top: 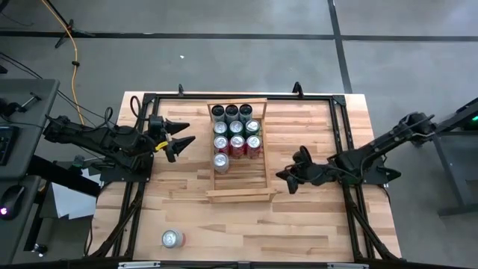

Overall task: Place canned beverage on shelf
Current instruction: Put the pink can on the shelf aligned with the other pink can

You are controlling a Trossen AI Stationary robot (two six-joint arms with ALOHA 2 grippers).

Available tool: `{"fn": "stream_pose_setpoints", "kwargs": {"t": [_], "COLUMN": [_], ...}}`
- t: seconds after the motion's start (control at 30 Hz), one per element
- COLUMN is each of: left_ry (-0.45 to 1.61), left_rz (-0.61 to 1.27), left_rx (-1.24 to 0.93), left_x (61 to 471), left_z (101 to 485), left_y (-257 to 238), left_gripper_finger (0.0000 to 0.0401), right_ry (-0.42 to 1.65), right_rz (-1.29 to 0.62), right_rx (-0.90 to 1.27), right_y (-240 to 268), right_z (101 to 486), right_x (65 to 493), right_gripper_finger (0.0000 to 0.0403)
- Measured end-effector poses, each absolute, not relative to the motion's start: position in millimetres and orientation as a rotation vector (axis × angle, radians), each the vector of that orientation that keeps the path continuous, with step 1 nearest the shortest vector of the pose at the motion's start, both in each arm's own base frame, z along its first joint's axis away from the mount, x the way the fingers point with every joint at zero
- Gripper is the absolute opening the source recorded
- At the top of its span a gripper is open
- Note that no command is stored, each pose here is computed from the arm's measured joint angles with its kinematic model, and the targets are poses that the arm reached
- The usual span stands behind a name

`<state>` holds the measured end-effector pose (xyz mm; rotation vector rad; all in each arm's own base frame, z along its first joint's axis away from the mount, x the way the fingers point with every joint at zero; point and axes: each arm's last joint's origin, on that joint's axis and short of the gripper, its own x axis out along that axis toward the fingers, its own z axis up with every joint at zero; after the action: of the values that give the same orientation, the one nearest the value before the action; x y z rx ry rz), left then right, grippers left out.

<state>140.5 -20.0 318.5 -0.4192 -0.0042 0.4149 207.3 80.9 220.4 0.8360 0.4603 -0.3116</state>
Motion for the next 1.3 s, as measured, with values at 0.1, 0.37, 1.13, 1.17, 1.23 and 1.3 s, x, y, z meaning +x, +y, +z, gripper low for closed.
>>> {"fn": "stream_pose_setpoints", "kwargs": {"t": [0.1, 0.37, 1.13, 1.17, 1.23, 1.3], "left_ry": [-0.021, -0.139, -0.113, -0.109, -0.103, -0.103], "left_rz": [0.396, 0.270, 0.287, 0.287, 0.287, 0.287], "left_rx": [-0.458, -0.466, -0.137, -0.134, -0.131, -0.131], "left_x": [141, 142, 156, 157, 159, 159], "left_z": [320, 335, 335, 334, 334, 334], "left_y": [-20, -23, -27, -27, -28, -28], "left_gripper_finger": [0.0342, 0.0342, 0.0342, 0.0342, 0.0342, 0.0342], "right_ry": [0.353, 0.007, -0.085, -0.071, -0.053, -0.028], "right_rz": [-0.305, -0.203, -0.289, -0.291, -0.288, -0.284], "right_rx": [0.793, 0.612, 0.289, 0.291, 0.299, 0.308], "right_y": [80, 66, 26, 26, 24, 23], "right_z": [231, 287, 364, 364, 365, 365], "right_x": [208, 218, 228, 228, 228, 228], "right_gripper_finger": [0.0000, 0.0000, 0.0145, 0.0169, 0.0215, 0.0257]}}
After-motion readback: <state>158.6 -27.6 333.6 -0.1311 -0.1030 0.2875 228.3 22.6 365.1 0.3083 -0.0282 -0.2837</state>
